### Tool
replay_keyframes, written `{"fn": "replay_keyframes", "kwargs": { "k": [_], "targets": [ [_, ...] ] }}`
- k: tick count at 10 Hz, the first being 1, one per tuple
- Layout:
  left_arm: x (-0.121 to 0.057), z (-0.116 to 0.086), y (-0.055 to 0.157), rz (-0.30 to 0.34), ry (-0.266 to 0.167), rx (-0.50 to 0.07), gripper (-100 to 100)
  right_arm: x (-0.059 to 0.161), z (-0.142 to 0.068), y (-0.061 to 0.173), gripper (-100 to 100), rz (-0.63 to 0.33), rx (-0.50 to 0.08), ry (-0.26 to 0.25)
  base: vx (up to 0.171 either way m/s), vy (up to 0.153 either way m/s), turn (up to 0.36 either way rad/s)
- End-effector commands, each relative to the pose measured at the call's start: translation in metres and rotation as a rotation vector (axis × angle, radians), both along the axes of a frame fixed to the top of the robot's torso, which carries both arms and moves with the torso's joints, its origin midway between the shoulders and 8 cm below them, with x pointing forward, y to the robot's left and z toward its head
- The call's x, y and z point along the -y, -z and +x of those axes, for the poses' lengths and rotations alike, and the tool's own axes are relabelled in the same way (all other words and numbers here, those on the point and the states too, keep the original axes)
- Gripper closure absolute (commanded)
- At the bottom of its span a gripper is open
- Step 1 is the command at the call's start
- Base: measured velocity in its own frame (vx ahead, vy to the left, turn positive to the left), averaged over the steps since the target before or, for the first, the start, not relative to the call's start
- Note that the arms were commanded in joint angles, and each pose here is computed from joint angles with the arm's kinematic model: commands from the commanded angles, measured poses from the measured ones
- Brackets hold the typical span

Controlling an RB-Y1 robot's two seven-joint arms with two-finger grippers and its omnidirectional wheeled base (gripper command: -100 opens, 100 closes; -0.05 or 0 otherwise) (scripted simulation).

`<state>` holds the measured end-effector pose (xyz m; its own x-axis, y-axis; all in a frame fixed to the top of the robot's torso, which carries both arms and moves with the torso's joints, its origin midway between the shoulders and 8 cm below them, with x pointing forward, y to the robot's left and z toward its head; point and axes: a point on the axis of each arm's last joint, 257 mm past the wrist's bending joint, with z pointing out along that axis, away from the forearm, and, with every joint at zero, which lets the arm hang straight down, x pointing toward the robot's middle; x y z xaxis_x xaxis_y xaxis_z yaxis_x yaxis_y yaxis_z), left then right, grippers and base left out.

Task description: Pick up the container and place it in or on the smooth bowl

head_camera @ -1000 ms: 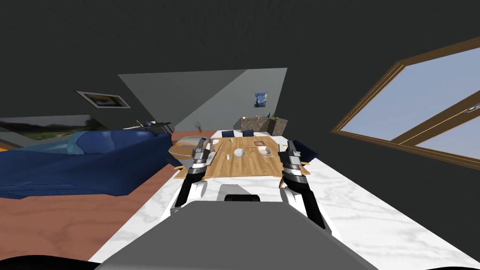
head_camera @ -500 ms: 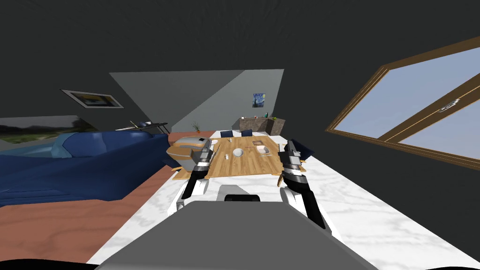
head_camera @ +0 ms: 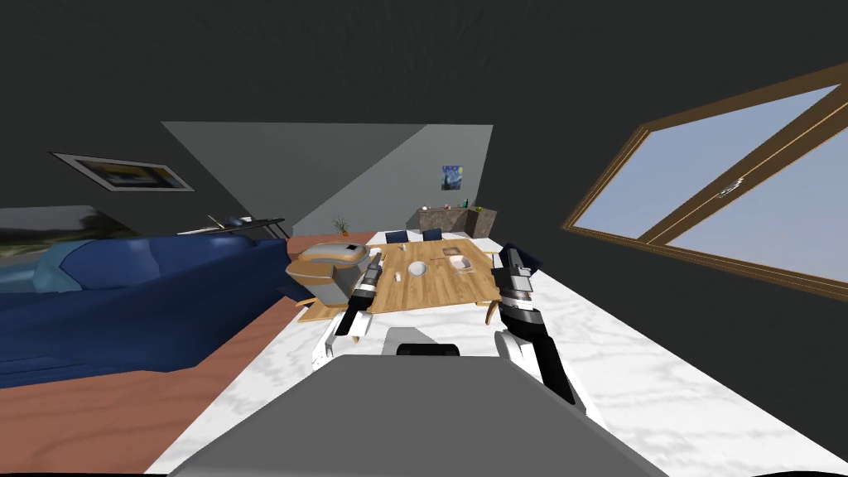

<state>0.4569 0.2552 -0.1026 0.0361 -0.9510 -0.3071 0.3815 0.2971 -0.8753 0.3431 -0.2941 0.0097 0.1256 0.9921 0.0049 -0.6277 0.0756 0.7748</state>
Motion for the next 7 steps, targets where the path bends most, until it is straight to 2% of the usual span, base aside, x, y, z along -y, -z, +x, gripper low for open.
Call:
{"fn": "replay_keyframes", "kwargs": {
  "k": [1, 2, 4, 7],
  "targets": [
    [0.0, 0.006, 0.02, 0.019, -0.006, -0.05, -100, 0.0, 0.0, 0.0, 0, 0.0, 0.0, 0.0, -0.019, -0.003, -0.039],
    [0.002, 0.015, 0.028, 0.053, -0.005, -0.072, -100, 0.0, 0.0, 0.0, 0, 0.0, 0.0, 0.0, -0.023, -0.006, -0.065],
    [0.0, 0.017, 0.041, 0.053, -0.009, -0.097, -100, 0.0, 0.0, 0.0, 0, 0.0, 0.0, 0.0, -0.012, -0.004, -0.019],
    [-0.002, 0.035, 0.073, 0.123, -0.015, -0.174, -100, 0.0, 0.0, 0.0, 0, 0.0, 0.0, 0.0, -0.012, -0.006, -0.068]
  ]
}}
